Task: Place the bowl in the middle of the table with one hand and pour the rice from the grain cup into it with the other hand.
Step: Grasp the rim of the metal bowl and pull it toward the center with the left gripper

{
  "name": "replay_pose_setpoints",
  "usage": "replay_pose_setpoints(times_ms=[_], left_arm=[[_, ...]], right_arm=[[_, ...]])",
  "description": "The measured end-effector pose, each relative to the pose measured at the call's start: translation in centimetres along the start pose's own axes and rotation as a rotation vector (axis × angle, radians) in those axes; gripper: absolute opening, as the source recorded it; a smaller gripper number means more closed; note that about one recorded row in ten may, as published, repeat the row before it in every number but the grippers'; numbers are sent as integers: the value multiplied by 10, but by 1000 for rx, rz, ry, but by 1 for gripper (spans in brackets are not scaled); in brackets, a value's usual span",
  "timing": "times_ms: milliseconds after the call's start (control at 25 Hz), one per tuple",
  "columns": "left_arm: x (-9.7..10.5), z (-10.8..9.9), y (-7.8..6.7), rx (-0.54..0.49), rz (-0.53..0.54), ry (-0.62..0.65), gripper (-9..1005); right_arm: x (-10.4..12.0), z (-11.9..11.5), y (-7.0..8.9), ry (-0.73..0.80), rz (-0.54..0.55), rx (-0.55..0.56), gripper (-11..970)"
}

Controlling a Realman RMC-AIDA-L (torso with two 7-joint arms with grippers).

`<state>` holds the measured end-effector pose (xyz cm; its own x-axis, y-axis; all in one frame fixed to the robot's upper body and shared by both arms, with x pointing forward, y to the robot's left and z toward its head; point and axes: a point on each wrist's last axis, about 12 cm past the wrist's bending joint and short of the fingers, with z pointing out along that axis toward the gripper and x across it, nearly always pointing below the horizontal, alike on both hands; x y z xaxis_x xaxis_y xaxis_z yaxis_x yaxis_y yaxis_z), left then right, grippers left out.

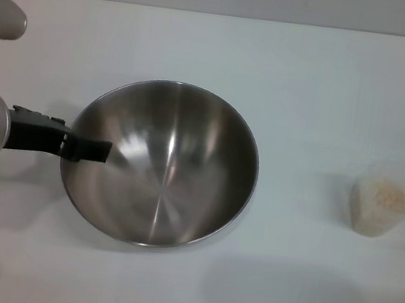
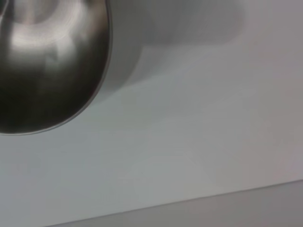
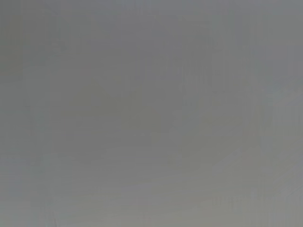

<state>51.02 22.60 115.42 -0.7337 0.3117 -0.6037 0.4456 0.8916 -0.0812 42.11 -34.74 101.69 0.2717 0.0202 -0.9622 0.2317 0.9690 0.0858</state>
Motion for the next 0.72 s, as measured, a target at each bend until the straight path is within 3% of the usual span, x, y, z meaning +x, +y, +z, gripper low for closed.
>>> replay_pose_setpoints(times_ms=[720], left_arm=[[3, 10, 0, 10, -9, 18, 818]], right_arm=[[0, 1, 0, -1, 0, -4, 841]])
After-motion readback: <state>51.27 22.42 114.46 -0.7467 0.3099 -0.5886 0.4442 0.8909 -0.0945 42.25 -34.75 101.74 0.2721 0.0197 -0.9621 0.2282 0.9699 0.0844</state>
